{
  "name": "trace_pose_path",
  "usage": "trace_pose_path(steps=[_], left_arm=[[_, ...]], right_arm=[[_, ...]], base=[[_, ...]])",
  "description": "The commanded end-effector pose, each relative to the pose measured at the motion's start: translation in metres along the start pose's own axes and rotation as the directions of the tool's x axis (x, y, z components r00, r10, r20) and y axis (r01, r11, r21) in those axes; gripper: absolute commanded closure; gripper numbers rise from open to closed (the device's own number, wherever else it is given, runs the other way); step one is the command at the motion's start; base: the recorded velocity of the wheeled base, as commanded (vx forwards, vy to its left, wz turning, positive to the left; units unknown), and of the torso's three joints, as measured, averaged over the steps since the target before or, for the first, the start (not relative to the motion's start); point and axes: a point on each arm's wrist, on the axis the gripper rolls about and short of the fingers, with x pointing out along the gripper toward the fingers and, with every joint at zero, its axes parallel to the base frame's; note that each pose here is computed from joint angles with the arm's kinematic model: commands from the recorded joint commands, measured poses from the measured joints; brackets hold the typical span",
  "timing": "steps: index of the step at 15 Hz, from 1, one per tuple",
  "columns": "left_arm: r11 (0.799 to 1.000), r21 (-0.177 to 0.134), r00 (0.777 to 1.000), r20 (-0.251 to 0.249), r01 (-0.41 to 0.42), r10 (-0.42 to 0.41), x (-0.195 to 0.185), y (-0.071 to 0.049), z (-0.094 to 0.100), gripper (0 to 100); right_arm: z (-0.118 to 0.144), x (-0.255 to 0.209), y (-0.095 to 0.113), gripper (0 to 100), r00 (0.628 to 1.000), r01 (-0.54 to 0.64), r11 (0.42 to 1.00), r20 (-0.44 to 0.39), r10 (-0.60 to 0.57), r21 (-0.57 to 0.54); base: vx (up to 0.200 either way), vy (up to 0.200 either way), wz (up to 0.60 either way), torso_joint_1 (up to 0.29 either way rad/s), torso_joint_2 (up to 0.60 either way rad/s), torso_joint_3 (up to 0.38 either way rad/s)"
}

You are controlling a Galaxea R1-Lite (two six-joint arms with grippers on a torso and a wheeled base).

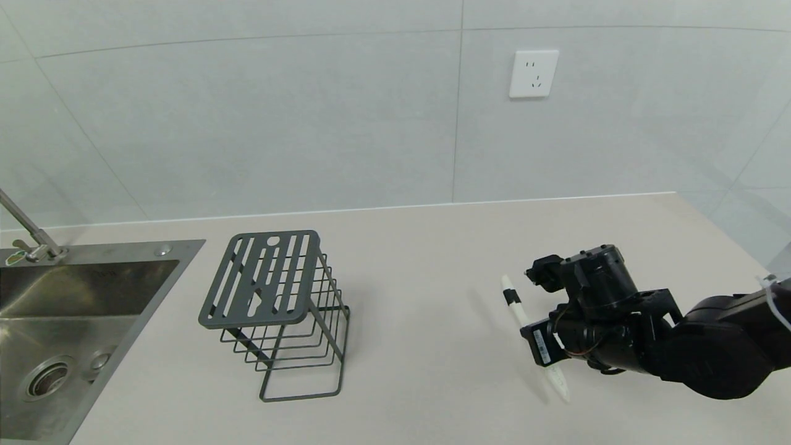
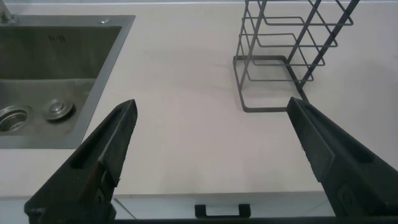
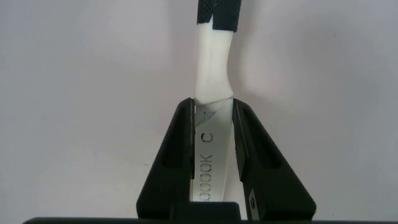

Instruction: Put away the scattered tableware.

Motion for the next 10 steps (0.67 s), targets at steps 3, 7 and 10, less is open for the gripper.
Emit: trace_pose_path(steps=[3, 7, 10], left_arm=[[1.000, 0.000, 1.000, -0.001, 0.000, 0.000, 0.000, 0.000, 0.000, 0], [1.000, -0.003, 1.000, 0.017, 0.018, -0.018, 0.000, 0.000, 0.002, 0], [0.997, 0.006, 0.978, 0.194, 0.077, -0.077, -0.002, -0.002, 0.020, 0]], right_arm=[[0.008, -0.041, -0.004, 100, 0.994, -0.012, 0.996, 0.105, 0.021, -0.085], [0.007, -0.073, -0.006, 100, 0.978, -0.040, 0.983, 0.194, 0.075, -0.181], [0.009, -0.093, -0.008, 100, 0.960, -0.076, 0.974, 0.250, 0.129, -0.213]], base=[[0.000, 0.000, 0.00, 0.000, 0.00, 0.000], [0.000, 0.000, 0.00, 0.000, 0.00, 0.000], [0.000, 0.000, 0.00, 0.000, 0.00, 0.000]])
